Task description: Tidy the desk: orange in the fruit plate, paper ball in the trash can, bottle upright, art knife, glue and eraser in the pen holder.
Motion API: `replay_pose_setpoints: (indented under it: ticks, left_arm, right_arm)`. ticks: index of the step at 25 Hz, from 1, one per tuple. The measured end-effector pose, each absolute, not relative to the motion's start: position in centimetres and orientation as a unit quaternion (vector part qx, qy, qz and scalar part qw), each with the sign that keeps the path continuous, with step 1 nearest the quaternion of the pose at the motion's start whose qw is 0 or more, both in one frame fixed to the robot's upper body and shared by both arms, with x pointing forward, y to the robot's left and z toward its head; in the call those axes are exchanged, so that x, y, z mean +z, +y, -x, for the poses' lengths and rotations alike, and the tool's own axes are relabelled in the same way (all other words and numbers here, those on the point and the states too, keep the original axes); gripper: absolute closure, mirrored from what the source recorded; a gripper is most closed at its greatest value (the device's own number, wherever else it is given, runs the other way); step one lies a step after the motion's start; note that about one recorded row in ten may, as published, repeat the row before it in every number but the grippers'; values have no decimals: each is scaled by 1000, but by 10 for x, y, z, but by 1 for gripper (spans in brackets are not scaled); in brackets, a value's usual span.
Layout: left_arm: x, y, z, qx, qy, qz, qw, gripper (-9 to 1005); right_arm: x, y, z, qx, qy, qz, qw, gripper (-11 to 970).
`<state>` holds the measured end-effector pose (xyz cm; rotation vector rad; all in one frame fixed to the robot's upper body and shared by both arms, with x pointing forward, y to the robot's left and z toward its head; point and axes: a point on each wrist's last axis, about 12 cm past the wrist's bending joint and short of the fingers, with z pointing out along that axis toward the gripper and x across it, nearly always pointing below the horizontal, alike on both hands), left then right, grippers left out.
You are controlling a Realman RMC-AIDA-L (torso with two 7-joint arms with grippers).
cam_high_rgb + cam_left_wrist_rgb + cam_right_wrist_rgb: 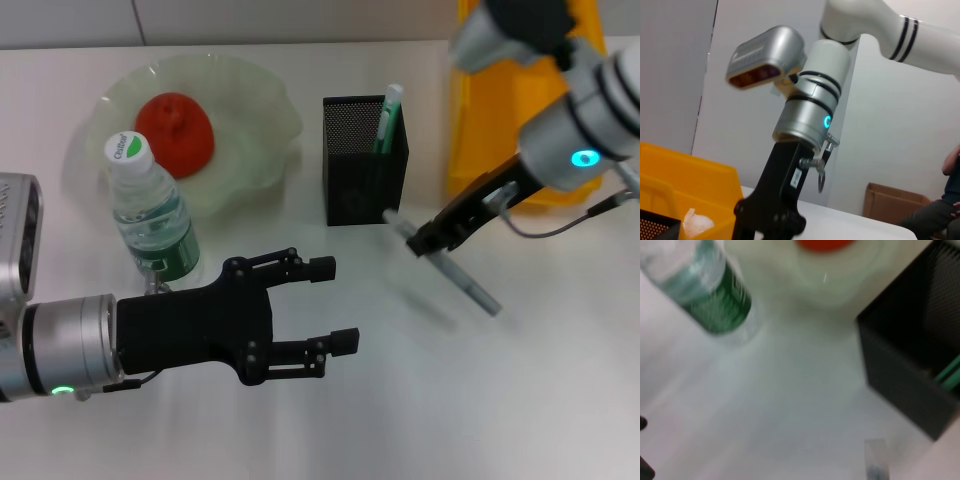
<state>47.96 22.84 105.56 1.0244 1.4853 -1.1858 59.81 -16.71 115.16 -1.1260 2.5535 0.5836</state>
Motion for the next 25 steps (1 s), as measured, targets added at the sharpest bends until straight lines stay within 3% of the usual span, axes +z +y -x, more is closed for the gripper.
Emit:
replay_pose_setpoints:
  ticks: [7, 11, 19, 25]
  left_arm:
    - [1055, 228, -480, -482, 608, -418, 472, 196]
    - [1055, 228, -480, -482, 610, -417, 472, 196]
    - [1054, 227, -481, -481, 607, -420, 473, 196]
    - [1055, 226, -481, -482, 606, -421, 473, 196]
  right_arm:
    - [1180, -204, -585, 347, 818, 352, 295, 817]
    - [1182, -232, -578, 410, 757, 324, 393, 818]
    - [1143, -262, -569, 465, 637, 246, 564, 817]
    - [1119, -249, -570, 428, 610, 268, 610, 820]
